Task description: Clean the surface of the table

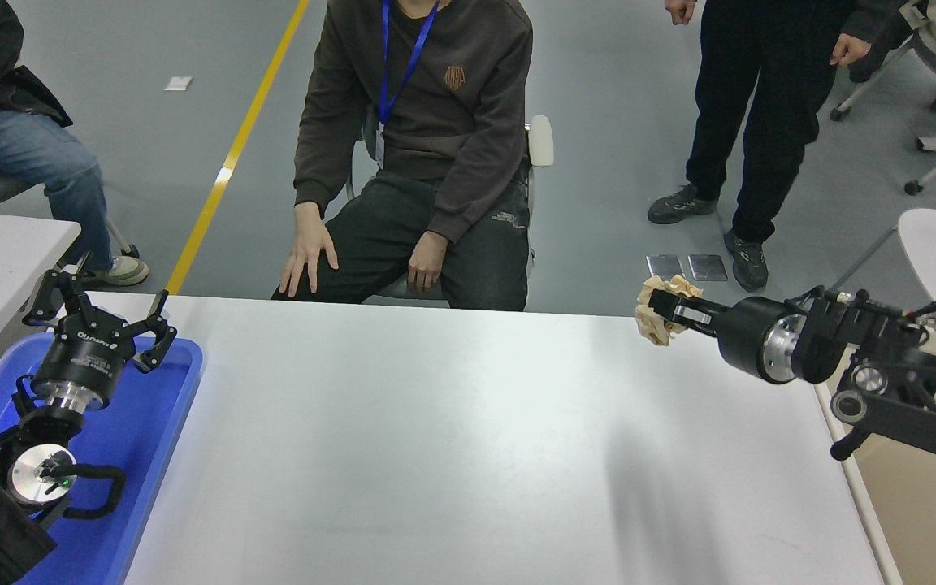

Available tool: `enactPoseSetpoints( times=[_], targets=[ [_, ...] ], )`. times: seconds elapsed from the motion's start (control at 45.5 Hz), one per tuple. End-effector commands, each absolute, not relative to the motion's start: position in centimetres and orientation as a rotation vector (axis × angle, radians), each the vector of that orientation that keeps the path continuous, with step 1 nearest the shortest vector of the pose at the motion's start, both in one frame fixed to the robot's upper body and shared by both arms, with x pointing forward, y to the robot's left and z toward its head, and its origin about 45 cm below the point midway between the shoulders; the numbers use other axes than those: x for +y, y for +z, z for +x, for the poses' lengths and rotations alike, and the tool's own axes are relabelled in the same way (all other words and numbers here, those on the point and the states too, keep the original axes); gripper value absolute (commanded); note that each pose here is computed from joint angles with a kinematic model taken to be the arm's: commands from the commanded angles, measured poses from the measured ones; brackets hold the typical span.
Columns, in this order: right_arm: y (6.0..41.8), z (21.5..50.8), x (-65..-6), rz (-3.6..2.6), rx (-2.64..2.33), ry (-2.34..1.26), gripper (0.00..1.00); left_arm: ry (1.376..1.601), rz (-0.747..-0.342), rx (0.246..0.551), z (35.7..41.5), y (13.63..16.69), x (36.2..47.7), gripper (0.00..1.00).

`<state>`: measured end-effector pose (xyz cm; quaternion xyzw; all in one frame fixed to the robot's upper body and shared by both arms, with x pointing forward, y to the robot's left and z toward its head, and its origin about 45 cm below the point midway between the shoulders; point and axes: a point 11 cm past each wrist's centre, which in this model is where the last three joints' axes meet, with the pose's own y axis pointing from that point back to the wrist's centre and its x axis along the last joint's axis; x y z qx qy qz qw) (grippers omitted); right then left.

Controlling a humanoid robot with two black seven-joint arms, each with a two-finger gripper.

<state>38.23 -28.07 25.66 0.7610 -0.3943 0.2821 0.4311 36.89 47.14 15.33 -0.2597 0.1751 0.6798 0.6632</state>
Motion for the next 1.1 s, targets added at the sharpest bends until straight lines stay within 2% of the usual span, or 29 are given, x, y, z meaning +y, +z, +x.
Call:
enactPoseSetpoints(
  times=[0.0, 0.132, 0.264, 0.615, 0.835, 1.077],
  targets=[
    [28.9, 38.0, -29.9, 1.895, -1.032, 0.711, 0.0, 1.536, -0.587, 0.396, 36.9, 15.33, 47.1, 1.0],
    [30.0, 38.0, -31.0, 1.882, -1.058, 0.708, 0.0, 1.536, -0.587, 0.396, 36.9, 15.33, 47.1, 1.0],
    [29.6, 37.8, -32.4, 1.845, -1.06, 0.69, 0.0, 1.536, -0.587, 0.396, 36.9, 15.33, 47.1, 1.0],
    [28.5, 37.1, -40.3, 1.651, -1.152, 0.587, 0.0, 1.536, -0.587, 0.396, 36.9, 15.33, 47.1, 1.0],
    [26.7, 35.4, -45.2, 1.584, -1.255, 0.421, 0.0, 1.536, -0.587, 0.396, 36.9, 15.33, 47.1, 1.0],
    [26.6, 34.4, -51.7, 1.499, -1.432, 0.303, 0.0, 1.536, -0.587, 0.396, 36.9, 15.33, 47.1, 1.0]
  ],
)
